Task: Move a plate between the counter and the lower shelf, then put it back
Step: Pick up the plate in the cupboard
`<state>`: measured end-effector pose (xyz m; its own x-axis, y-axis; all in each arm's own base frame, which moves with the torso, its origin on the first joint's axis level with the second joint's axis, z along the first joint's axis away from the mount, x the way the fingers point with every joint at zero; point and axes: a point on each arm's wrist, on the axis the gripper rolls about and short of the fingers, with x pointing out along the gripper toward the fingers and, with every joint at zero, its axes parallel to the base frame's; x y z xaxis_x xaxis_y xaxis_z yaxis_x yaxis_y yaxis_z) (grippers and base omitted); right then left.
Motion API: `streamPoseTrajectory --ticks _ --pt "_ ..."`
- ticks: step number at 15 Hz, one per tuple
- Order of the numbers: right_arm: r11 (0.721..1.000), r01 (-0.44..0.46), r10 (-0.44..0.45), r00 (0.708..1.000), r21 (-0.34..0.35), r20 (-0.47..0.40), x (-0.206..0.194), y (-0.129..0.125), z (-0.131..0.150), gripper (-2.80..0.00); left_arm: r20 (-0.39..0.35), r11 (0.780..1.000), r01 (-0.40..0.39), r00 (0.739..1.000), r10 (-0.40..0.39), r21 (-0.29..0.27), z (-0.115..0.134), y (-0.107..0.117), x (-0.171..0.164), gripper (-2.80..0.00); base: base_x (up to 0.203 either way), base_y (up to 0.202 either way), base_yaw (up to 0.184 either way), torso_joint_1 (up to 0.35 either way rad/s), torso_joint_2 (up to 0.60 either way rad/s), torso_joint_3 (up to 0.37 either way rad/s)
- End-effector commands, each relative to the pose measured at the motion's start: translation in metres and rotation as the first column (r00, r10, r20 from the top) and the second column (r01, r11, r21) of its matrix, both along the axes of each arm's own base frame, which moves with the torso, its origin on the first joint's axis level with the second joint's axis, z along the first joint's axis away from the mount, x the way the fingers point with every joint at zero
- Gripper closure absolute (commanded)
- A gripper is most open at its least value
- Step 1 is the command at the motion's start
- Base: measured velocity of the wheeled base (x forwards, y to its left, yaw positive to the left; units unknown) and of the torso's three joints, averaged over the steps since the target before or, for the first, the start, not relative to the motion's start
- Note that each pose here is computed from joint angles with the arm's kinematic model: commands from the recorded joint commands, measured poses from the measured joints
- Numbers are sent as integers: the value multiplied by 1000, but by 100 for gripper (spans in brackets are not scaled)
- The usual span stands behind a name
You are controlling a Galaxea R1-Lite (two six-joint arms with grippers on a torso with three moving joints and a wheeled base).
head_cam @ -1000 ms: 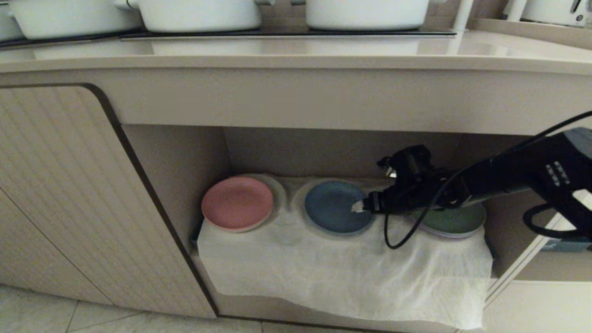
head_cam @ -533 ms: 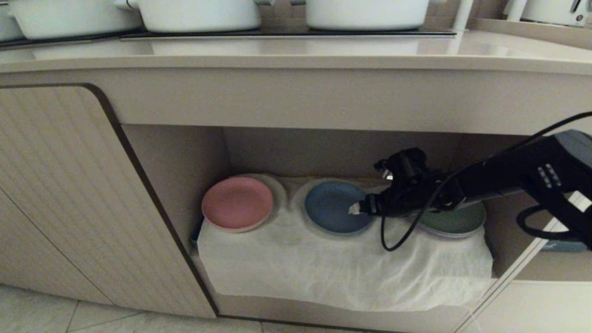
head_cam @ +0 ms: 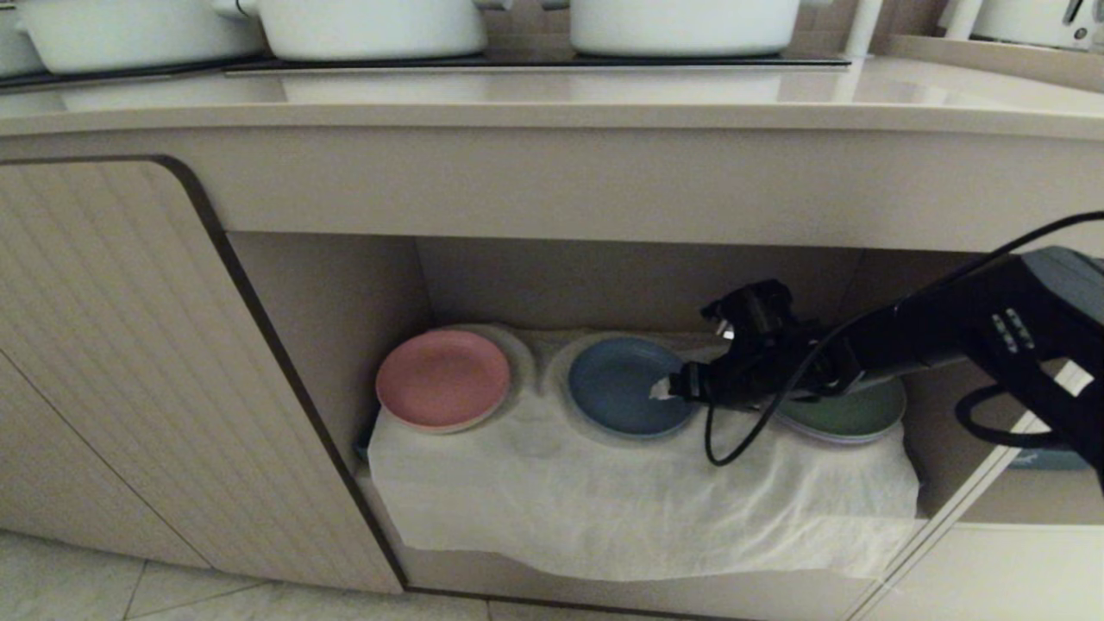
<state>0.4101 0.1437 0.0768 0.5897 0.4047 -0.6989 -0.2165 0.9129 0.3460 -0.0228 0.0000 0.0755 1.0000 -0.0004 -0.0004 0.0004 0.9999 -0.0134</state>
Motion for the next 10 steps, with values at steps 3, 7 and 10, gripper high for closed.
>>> streamPoseTrajectory --ticks 3,7,10 --pt "1000 13 -13 1000 20 2 2 1 -3 -280 0 1000 0 1000 0 0 0 0 0 0 0 0 0 0 0 0" --pt "1000 11 -11 1000 28 21 4 3 -1 -280 0 1000 0 1000 0 0 0 0 0 0 0 0 0 0 0 0" --pt "1000 3 -3 1000 30 22 4 7 -1 -280 0 1000 0 1000 0 0 0 0 0 0 0 0 0 0 0 0"
